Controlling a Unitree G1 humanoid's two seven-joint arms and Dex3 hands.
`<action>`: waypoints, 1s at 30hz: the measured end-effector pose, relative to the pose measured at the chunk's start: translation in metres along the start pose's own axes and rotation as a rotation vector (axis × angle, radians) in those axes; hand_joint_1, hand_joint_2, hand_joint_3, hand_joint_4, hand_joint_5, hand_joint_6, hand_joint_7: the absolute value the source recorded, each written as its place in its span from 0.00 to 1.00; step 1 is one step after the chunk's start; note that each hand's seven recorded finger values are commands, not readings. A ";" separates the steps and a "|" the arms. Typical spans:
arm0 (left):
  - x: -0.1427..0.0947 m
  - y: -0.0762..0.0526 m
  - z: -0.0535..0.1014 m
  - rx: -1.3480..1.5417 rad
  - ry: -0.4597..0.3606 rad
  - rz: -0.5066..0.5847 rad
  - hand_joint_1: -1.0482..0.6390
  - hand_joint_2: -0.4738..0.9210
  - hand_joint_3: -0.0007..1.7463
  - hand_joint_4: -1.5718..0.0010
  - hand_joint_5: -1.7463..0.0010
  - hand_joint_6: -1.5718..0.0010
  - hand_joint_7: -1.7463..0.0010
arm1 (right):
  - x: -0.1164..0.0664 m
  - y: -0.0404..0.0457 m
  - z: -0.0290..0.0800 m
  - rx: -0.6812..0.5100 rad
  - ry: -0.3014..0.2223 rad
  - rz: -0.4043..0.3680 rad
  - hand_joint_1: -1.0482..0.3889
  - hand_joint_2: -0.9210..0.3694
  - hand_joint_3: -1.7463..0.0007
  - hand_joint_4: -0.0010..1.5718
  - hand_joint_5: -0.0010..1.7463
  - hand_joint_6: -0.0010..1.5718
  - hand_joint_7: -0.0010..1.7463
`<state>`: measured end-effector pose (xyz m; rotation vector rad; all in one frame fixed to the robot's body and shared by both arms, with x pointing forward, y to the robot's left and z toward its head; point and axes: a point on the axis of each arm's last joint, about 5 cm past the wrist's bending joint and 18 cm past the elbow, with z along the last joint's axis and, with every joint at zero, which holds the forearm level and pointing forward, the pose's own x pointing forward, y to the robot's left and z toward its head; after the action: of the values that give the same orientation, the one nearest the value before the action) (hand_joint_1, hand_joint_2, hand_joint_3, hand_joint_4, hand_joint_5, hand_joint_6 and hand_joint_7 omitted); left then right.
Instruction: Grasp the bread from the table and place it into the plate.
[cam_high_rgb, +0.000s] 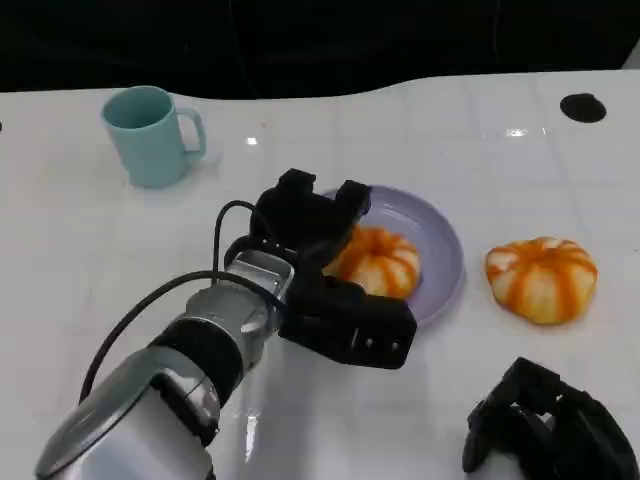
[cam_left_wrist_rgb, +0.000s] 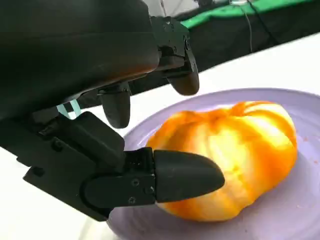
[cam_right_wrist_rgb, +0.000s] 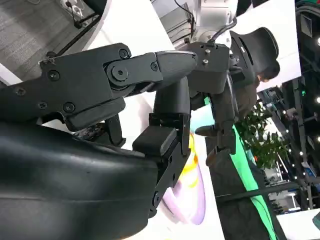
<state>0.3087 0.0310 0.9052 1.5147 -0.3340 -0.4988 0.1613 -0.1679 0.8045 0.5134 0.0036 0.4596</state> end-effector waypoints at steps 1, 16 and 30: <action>0.000 0.001 0.000 -0.002 -0.003 -0.006 0.00 1.00 0.48 1.00 0.06 1.00 0.65 | 0.000 0.0000 0.000 0.000 0.000 0.000 0.33 0.00 0.90 0.46 0.89 0.46 0.68; -0.030 -0.007 -0.028 -0.558 -0.137 0.284 0.00 1.00 0.36 0.59 0.09 0.79 0.13 | -0.001 -0.0003 0.000 -0.005 -0.005 -0.003 0.31 0.00 0.89 0.46 0.89 0.46 0.69; -0.077 -0.032 -0.039 -1.382 -0.277 0.399 0.00 1.00 0.17 0.07 0.30 0.12 0.42 | -0.003 0.0009 0.000 -0.011 -0.006 -0.015 0.32 0.00 0.89 0.46 0.90 0.45 0.69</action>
<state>0.2586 0.1041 0.8790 0.0300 -0.3658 -0.4469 0.1581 -0.1686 0.8046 0.5038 -0.0007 0.4434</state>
